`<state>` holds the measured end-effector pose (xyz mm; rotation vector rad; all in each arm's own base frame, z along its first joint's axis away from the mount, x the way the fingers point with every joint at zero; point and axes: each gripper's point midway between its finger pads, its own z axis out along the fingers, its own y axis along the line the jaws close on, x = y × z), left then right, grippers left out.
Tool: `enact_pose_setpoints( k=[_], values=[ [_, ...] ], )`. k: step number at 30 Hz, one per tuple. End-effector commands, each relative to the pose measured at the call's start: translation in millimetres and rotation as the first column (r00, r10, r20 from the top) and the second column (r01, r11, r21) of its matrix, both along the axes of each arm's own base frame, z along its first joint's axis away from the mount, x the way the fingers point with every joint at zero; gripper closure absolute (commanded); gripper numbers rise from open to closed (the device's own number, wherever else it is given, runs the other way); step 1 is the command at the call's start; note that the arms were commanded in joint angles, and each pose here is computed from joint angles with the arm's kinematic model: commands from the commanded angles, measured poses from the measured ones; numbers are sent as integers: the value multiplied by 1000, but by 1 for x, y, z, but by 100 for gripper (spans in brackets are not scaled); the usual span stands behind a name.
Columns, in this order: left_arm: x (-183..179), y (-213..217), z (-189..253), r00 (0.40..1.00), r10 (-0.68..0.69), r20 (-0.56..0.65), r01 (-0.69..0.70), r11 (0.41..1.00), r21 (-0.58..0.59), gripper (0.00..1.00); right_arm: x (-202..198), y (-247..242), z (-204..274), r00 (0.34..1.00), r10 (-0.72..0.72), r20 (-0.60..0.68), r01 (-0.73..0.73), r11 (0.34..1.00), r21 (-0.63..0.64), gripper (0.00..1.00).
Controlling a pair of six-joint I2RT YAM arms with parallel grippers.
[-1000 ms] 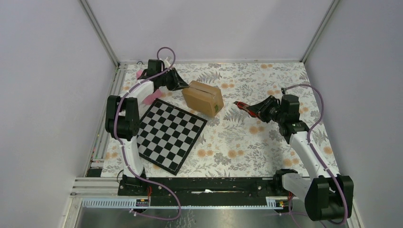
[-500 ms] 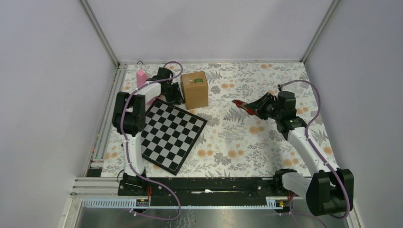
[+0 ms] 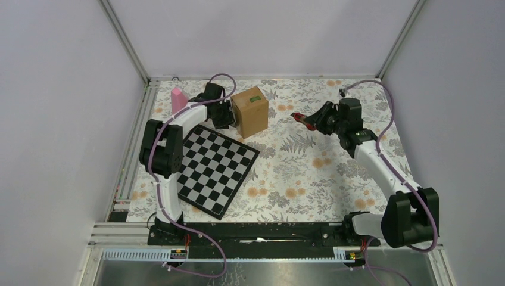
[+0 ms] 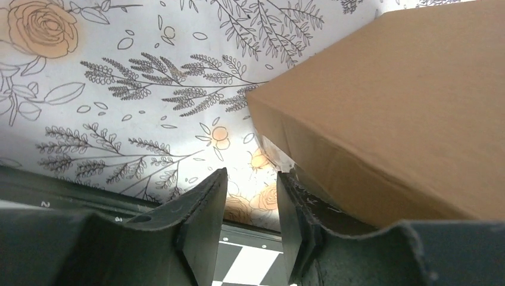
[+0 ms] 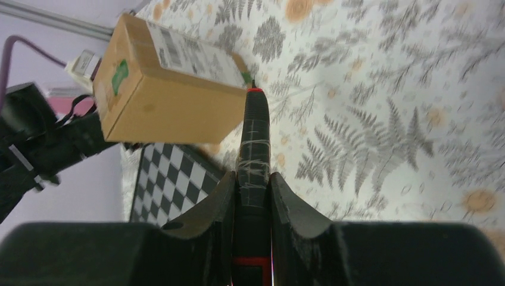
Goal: Unpack the express box
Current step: Adjust the express box at the center of the board.
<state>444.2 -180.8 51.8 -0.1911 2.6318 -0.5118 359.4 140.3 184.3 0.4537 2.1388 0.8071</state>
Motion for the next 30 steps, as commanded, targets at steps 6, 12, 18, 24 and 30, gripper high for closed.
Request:
enact_pose_setpoints(
  k=[6,12,18,24,30],
  values=[
    [-13,46,51,961,242,130,-260,956,140,58,84,4,47,946,87,311,7,957,-291,100],
    [-1,49,74,910,390,143,-404,910,89,57,123,69,34,860,309,407,-88,874,-478,100],
    [30,35,66,910,396,125,-410,906,109,58,149,95,25,815,350,463,-27,820,-571,100],
    [24,-21,59,947,311,82,-317,946,69,59,147,107,21,800,391,456,-64,810,-583,100],
    [6,-65,69,970,232,66,-233,973,-4,59,119,102,33,803,398,443,-93,819,-566,100]
  ],
)
